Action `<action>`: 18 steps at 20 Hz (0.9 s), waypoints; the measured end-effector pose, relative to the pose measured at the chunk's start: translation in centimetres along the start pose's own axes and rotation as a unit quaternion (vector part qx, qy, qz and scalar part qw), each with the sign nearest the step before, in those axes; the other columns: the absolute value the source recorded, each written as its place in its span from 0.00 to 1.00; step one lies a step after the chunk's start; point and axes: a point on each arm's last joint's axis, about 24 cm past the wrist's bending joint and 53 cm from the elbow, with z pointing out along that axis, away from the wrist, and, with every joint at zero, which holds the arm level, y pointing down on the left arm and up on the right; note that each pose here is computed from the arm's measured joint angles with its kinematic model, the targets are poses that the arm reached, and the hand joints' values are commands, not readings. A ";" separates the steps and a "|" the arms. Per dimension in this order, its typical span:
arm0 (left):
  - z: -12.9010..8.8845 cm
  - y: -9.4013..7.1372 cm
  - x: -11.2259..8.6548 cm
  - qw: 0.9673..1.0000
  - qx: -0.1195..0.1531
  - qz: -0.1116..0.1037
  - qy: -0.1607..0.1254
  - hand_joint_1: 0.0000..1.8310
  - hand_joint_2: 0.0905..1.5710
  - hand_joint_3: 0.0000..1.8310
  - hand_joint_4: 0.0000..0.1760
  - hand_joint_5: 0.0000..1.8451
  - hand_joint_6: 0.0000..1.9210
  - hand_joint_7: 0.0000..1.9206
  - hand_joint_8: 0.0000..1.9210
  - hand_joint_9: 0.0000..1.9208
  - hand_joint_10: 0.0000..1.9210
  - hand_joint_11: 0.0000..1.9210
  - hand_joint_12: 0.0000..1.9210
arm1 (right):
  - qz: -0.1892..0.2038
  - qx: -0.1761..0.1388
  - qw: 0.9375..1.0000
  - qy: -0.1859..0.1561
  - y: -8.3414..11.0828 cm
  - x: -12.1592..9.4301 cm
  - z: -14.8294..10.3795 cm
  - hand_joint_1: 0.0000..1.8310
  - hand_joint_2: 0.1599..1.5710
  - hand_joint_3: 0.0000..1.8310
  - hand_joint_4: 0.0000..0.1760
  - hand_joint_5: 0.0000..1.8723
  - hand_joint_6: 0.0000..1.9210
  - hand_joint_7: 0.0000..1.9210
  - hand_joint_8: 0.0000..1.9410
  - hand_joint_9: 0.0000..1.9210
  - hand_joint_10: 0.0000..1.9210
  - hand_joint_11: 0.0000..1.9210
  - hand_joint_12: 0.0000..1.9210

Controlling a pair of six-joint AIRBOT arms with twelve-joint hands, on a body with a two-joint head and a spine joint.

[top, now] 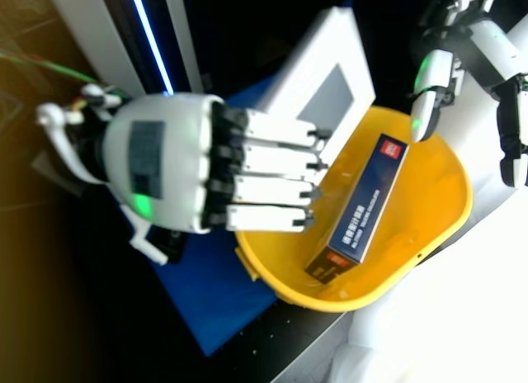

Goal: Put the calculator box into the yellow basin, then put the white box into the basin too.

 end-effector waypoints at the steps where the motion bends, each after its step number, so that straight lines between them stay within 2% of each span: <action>1: -0.2 -0.2 -0.3 1.000 0.003 0.002 -0.003 0.38 0.67 0.01 0.00 0.23 0.00 0.13 0.00 0.10 0.00 0.00 0.44 | -0.002 0.001 1.000 -0.001 -0.1 -0.1 0.0 0.67 0.71 0.00 0.00 0.56 0.46 0.39 0.72 0.26 0.86 0.18 1.00; 2: -0.2 -0.4 -0.3 1.000 0.006 0.002 -0.004 0.38 0.67 0.00 0.00 0.23 0.00 0.14 0.00 0.10 0.00 0.00 0.38 | -0.003 0.002 1.000 -0.001 -0.2 -0.2 0.1 0.66 0.70 0.00 0.00 0.50 0.58 0.46 0.59 0.28 0.68 0.03 0.95; 3: -0.3 -0.6 -0.5 1.000 0.008 0.002 -0.005 0.39 0.69 0.00 0.05 0.23 0.00 0.13 0.00 0.09 0.00 0.00 0.35 | -0.004 0.002 1.000 -0.001 -0.2 -0.3 0.1 0.63 0.72 0.00 0.00 0.45 0.62 0.39 0.41 0.26 0.55 0.01 0.88; 4: -0.3 -0.6 -0.6 1.000 0.010 0.004 -0.007 0.38 0.68 0.00 0.10 0.23 0.00 0.13 0.00 0.09 0.00 0.00 0.35 | -0.003 0.002 1.000 -0.002 -0.2 -0.3 0.1 0.69 0.63 0.00 0.00 0.27 0.37 0.19 0.17 0.08 0.36 0.00 0.69; 5: -0.4 -0.7 -0.6 1.000 0.011 0.003 -0.007 0.39 0.69 0.00 0.05 0.24 0.00 0.14 0.00 0.10 0.00 0.00 0.36 | -0.004 0.002 1.000 -0.002 -0.2 -0.3 0.1 0.70 0.60 0.00 0.00 0.22 0.22 0.12 0.06 0.02 0.21 0.00 0.50; 6: -0.6 -0.7 -0.7 1.000 0.011 0.003 -0.007 0.41 0.68 0.00 0.00 0.26 0.01 0.16 0.01 0.11 0.01 0.00 0.36 | -0.003 0.002 1.000 -0.001 -0.2 -0.3 0.1 0.65 0.56 0.00 0.11 0.17 0.10 0.05 0.01 0.00 0.04 0.00 0.13; 7: -0.7 -0.8 -0.7 1.000 0.012 0.005 -0.006 0.41 0.67 0.00 0.01 0.26 0.01 0.17 0.01 0.11 0.01 0.00 0.33 | -0.003 0.002 1.000 -0.002 -0.1 -0.3 0.2 0.59 0.55 0.00 0.28 0.15 0.04 0.03 0.00 0.00 0.01 0.00 0.03; 8: -0.8 -0.9 -0.8 1.000 0.013 0.006 -0.007 0.42 0.69 0.00 0.00 0.27 0.01 0.18 0.01 0.13 0.01 0.00 0.34 | -0.002 -0.001 1.000 -0.003 0.1 -0.4 0.3 0.55 0.53 0.00 0.30 0.13 0.02 0.02 0.00 0.00 0.00 0.00 0.00; 10: -0.8 -0.9 -1.1 1.000 0.015 0.007 -0.010 0.44 0.69 0.00 0.00 0.27 0.01 0.19 0.00 0.13 0.01 0.00 0.35 | -0.001 -0.007 1.000 -0.006 0.4 -0.5 0.3 0.55 0.53 0.00 0.38 0.12 0.01 0.00 0.00 0.00 0.00 0.00 0.00; 13: -0.9 -1.3 -1.0 1.000 0.019 0.006 -0.012 0.42 0.68 0.00 0.00 0.28 0.01 0.20 0.00 0.14 0.01 0.00 0.36 | -0.001 -0.005 1.000 -0.005 0.3 -0.4 0.3 0.53 0.52 0.00 0.37 0.11 0.01 0.00 0.00 0.00 0.00 0.00 0.00; 15: -1.1 -1.1 -1.4 1.000 0.019 0.009 -0.013 0.43 0.69 0.00 0.00 0.28 0.00 0.18 0.00 0.14 0.00 0.00 0.43 | -0.001 -0.004 1.000 -0.005 0.3 -0.4 0.3 0.55 0.52 0.00 0.30 0.12 0.01 0.00 0.00 0.00 0.00 0.00 0.00; 16: -1.2 -1.1 -1.5 1.000 0.019 0.008 -0.015 0.43 0.69 0.00 0.00 0.28 0.00 0.18 0.00 0.13 0.00 0.00 0.43 | -0.002 -0.004 1.000 -0.005 0.3 -0.5 0.3 0.55 0.53 0.00 0.18 0.12 0.01 0.00 0.00 0.00 0.00 0.00 0.00; 17: -1.3 -1.1 -1.6 1.000 0.019 0.008 -0.015 0.42 0.68 0.00 0.00 0.28 0.00 0.18 0.00 0.13 0.00 0.00 0.42 | -0.001 -0.005 1.000 -0.005 0.3 -0.5 0.4 0.55 0.53 0.00 0.18 0.12 0.01 0.00 0.00 0.00 0.00 0.00 0.00; 18: -1.5 -1.2 -1.6 1.000 0.020 0.009 -0.015 0.42 0.68 0.00 0.00 0.28 0.00 0.18 0.00 0.13 0.00 0.00 0.42 | -0.001 -0.007 1.000 -0.006 0.5 -0.5 0.4 0.56 0.53 0.00 0.08 0.13 0.01 0.02 0.01 0.00 0.00 0.00 0.00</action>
